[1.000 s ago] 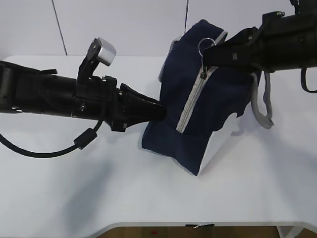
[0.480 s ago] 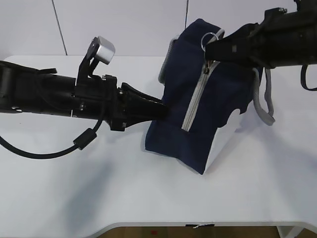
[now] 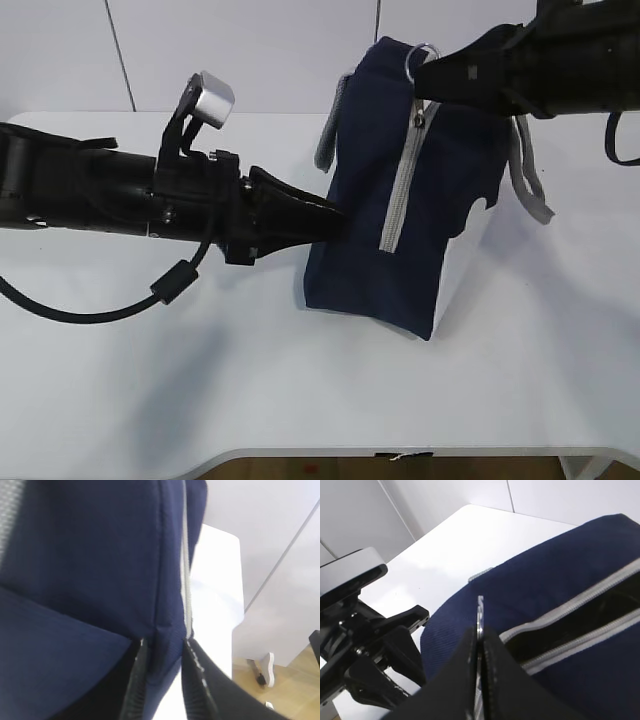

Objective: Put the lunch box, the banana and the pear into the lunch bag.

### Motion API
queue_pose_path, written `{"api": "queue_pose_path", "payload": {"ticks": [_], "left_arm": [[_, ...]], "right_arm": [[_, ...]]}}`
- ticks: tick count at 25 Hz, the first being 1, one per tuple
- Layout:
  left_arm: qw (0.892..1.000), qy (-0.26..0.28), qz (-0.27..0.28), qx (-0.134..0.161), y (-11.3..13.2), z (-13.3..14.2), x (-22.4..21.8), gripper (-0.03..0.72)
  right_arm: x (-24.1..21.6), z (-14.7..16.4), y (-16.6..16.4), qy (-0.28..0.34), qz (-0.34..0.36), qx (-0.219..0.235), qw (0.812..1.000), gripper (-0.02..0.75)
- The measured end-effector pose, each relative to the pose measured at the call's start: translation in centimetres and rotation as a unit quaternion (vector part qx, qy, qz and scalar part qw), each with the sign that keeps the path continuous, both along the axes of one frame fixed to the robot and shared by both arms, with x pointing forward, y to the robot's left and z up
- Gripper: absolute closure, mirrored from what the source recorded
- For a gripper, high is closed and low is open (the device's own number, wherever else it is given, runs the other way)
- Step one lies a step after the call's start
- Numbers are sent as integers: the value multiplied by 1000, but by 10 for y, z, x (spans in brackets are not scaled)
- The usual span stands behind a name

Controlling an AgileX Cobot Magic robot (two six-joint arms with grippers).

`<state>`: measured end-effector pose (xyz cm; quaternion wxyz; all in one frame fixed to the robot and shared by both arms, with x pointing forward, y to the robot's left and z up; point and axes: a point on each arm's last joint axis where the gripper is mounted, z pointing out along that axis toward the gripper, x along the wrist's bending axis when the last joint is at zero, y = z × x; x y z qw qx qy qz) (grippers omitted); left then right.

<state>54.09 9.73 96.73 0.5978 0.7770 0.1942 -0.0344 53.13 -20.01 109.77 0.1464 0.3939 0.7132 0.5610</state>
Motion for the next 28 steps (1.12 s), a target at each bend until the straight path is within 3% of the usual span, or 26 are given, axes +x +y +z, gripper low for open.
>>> {"api": "queue_pose_path", "payload": {"ticks": [4,9,12,15,18,20,24,28], "left_arm": [[1000,0,-9,0,-5,0,-4,533],[1000,-1,-13,2,-6,0,-5,638],[1000,3,-12,2,-6,0,-5,643],[1000,8,-15,-3,-7,0,-6,548],[1000,11,-24,-13,-7,2,-7,349],[999,14,-25,-16,-8,2,-8,256],[999,16,-25,-16,-8,2,-8,216],[1000,15,-18,-10,-7,1,-6,235]], "right_arm": [[0,0,0,2,-1,2,1000,731],[0,0,0,5,-2,5,1000,731],[0,0,0,6,-2,6,1000,731],[0,0,0,6,-2,6,1000,731],[0,0,0,7,-1,7,1000,731],[0,0,0,7,-2,7,1000,731],[0,0,0,7,-2,7,1000,731],[0,0,0,7,-1,8,1000,731]]}}
